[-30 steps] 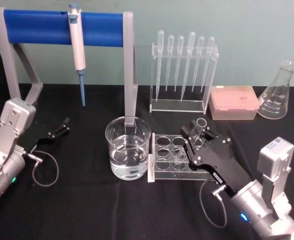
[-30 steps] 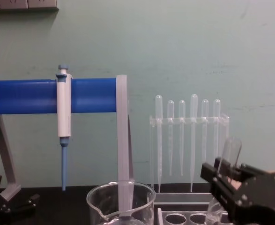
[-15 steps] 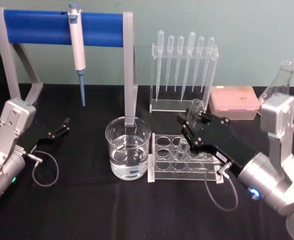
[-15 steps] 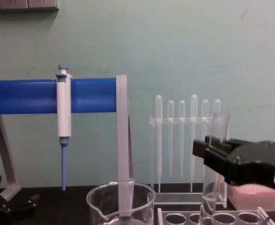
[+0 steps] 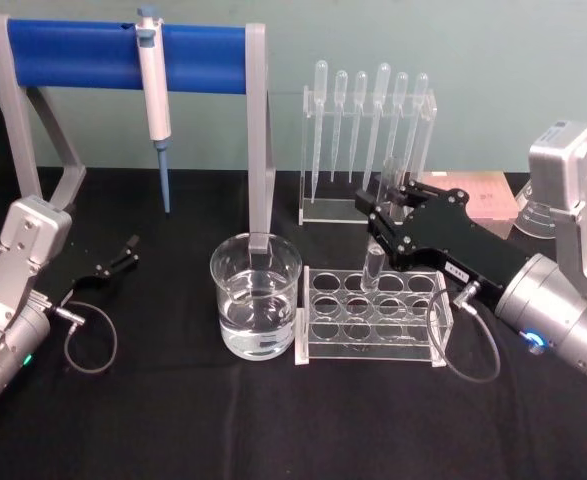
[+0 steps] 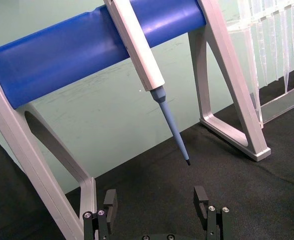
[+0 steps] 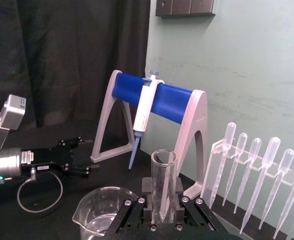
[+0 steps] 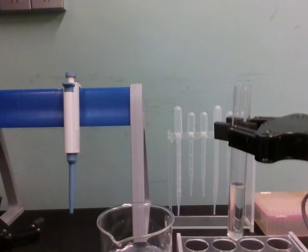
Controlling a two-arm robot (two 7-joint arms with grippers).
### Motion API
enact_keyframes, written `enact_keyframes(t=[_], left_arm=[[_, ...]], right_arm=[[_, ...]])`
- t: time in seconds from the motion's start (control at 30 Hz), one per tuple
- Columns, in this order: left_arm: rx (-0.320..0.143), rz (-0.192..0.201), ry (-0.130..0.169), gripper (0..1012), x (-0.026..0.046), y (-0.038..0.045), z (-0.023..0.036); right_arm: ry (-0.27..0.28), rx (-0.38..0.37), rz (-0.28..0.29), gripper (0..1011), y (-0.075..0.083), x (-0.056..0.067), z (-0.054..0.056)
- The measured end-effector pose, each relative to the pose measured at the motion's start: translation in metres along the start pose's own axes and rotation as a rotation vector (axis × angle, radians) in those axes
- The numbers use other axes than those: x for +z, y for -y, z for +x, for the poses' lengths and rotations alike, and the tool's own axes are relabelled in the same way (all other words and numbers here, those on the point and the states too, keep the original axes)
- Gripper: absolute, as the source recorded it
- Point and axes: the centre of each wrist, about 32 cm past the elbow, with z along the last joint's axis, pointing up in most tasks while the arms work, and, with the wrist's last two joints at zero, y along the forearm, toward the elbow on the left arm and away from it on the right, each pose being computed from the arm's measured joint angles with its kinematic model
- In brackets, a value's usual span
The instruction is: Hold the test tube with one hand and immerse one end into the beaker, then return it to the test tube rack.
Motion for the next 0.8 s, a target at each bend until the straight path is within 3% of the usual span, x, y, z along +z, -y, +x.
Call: enact_keyframes(t=[0.43,0.8], left_arm=[[0.0,0.0,0.0,1000,0.0,0.0,0.0],[0.0,0.0,0.0,1000,0.0,0.0,0.0]], right_arm=[[-0.035,-0.019,0.006,225,-0.0017,-0.0006,0.0028],[-0.032,-0.018,0.006,226,-0.0016,-0.0007,0.0023]])
